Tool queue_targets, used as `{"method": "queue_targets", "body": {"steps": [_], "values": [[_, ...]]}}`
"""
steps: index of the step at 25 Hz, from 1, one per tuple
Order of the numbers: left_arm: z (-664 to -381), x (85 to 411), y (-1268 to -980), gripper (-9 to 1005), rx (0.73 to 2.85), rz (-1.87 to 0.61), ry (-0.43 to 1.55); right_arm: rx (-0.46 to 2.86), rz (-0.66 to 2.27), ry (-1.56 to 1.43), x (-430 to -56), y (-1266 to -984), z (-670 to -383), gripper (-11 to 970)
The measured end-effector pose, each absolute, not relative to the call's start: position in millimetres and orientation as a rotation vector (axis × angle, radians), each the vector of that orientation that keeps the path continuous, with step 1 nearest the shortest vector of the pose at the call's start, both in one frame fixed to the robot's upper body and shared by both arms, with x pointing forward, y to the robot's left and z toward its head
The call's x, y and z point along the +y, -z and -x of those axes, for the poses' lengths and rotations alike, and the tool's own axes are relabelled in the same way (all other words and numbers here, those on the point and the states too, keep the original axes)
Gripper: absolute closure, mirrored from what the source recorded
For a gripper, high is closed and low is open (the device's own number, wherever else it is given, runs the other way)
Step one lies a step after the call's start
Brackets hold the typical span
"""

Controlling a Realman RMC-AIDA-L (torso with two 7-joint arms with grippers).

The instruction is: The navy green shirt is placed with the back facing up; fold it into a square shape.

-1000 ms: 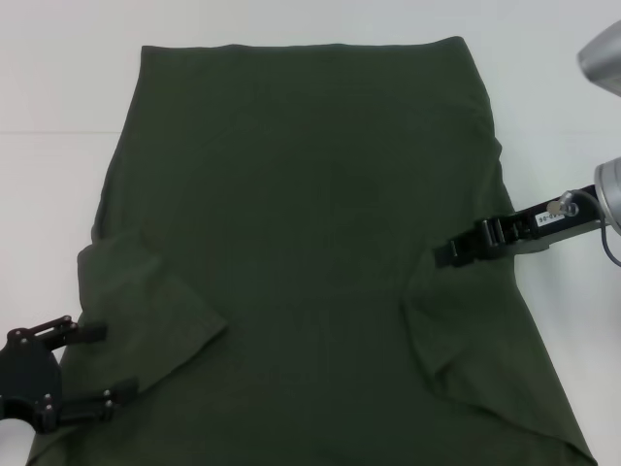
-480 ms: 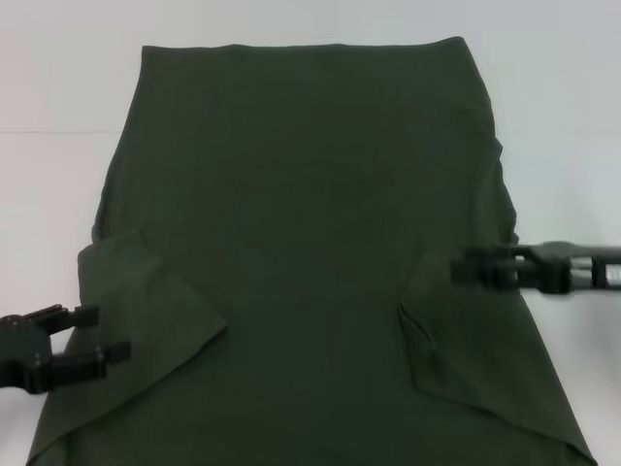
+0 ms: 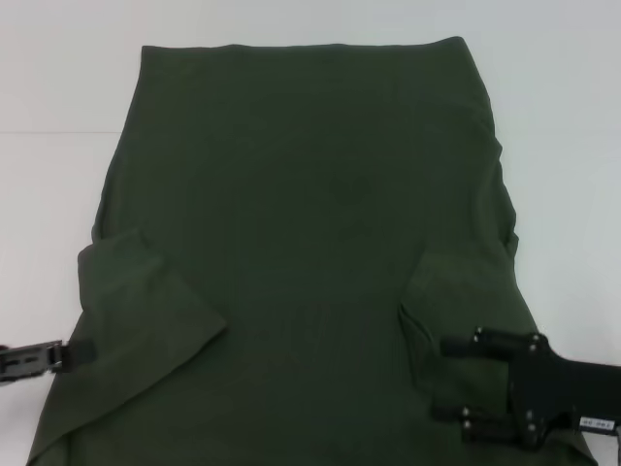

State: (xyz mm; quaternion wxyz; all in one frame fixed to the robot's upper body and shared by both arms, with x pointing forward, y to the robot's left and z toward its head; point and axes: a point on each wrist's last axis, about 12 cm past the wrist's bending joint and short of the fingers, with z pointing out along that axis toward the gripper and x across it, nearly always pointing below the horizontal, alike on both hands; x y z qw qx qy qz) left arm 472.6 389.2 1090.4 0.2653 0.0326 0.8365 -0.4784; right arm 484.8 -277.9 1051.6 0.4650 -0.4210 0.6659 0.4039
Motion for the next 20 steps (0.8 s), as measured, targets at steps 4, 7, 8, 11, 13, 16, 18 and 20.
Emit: {"method": "queue_targets", "body": {"steps": [4, 7, 8, 11, 13, 16, 18, 20], "values": [[-469.0, 400.1, -1096.3, 105, 2.397, -0.014, 1.296, 1.621, 1.072, -0.964, -275.0, -1043.2, -480.3, 189], [-470.7, 402.3, -1097.2, 105, 2.518, 0.015, 1.273, 1.606, 1.120, -0.958, -271.6, -1038.3, -476.7, 192], [-471.9, 402.5, -1097.3, 105, 2.562, 0.027, 1.268, 1.601, 1.133, -0.959, -270.4, -1037.3, -475.9, 192], [-474.1, 403.8, -1097.3, 105, 2.673, 0.079, 1.244, 1.599, 1.145, -0.962, -269.2, -1036.2, -474.9, 192], [-474.3, 405.3, -1097.3, 105, 2.707, 0.108, 1.231, 1.598, 1.147, -0.962, -269.1, -1035.7, -474.4, 192], [-474.5, 410.2, -1098.3, 105, 2.755, 0.173, 1.202, 1.595, 1.155, -0.949, -269.5, -1034.8, -474.0, 193], [-473.7, 412.4, -1098.0, 105, 2.774, 0.209, 1.193, 1.597, 1.165, -0.939, -269.3, -1033.5, -473.8, 193], [-473.4, 412.5, -1096.8, 105, 2.787, 0.226, 1.185, 1.602, 1.171, -0.931, -269.1, -1032.4, -474.3, 193]]}}
